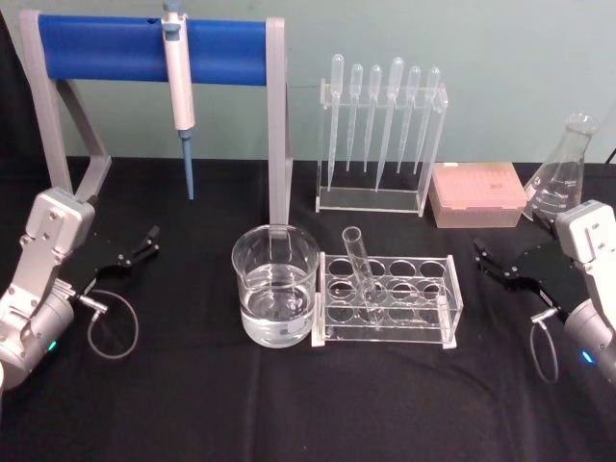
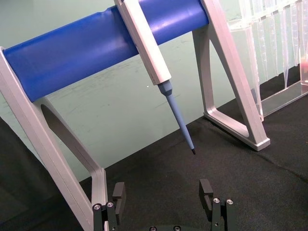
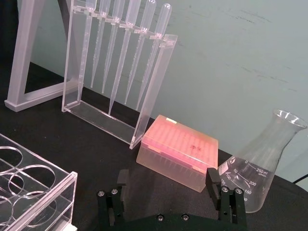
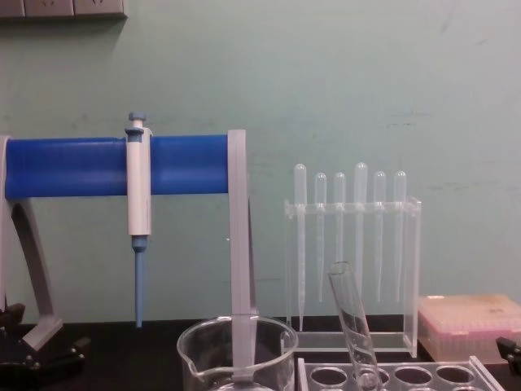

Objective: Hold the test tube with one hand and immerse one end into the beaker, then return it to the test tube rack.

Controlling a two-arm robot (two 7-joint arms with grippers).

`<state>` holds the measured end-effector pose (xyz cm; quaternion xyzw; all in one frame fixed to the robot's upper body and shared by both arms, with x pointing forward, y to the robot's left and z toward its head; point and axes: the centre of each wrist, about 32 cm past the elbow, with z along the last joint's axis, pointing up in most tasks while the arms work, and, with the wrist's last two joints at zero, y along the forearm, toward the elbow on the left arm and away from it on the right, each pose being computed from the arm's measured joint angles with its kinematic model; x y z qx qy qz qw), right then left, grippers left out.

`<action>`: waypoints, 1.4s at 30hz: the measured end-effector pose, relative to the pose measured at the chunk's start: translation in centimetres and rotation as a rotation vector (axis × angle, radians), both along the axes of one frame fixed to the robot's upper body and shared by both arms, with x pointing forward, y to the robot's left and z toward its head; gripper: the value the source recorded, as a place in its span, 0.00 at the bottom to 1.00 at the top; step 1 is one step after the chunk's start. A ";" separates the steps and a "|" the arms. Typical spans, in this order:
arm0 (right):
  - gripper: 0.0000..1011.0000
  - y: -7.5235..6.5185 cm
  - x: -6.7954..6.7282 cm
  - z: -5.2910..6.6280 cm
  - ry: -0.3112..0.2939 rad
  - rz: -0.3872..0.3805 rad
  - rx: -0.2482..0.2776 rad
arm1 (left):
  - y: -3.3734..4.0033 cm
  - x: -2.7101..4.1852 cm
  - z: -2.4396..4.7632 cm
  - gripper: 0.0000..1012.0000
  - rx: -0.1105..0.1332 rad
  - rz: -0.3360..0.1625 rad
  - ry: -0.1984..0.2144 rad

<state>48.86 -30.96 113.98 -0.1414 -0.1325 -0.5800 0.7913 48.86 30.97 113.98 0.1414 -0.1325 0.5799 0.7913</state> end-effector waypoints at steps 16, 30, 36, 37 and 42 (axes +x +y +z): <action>0.99 0.0 0.0 0.0 0.000 0.000 0.000 | 0.00 0.00 0.00 0.99 0.000 0.000 0.000; 0.99 0.0 0.0 0.0 0.000 0.000 0.000 | 0.00 0.00 0.00 0.99 0.000 0.000 0.000; 0.99 0.0 0.0 0.0 0.000 0.000 0.000 | 0.00 0.00 0.00 0.99 0.000 0.000 0.000; 0.99 0.0 0.0 0.0 0.000 0.000 0.000 | 0.00 0.00 0.00 0.99 0.000 0.000 0.000; 0.99 0.0 0.0 0.0 0.000 0.000 0.000 | 0.00 0.00 0.00 0.99 0.000 0.000 0.000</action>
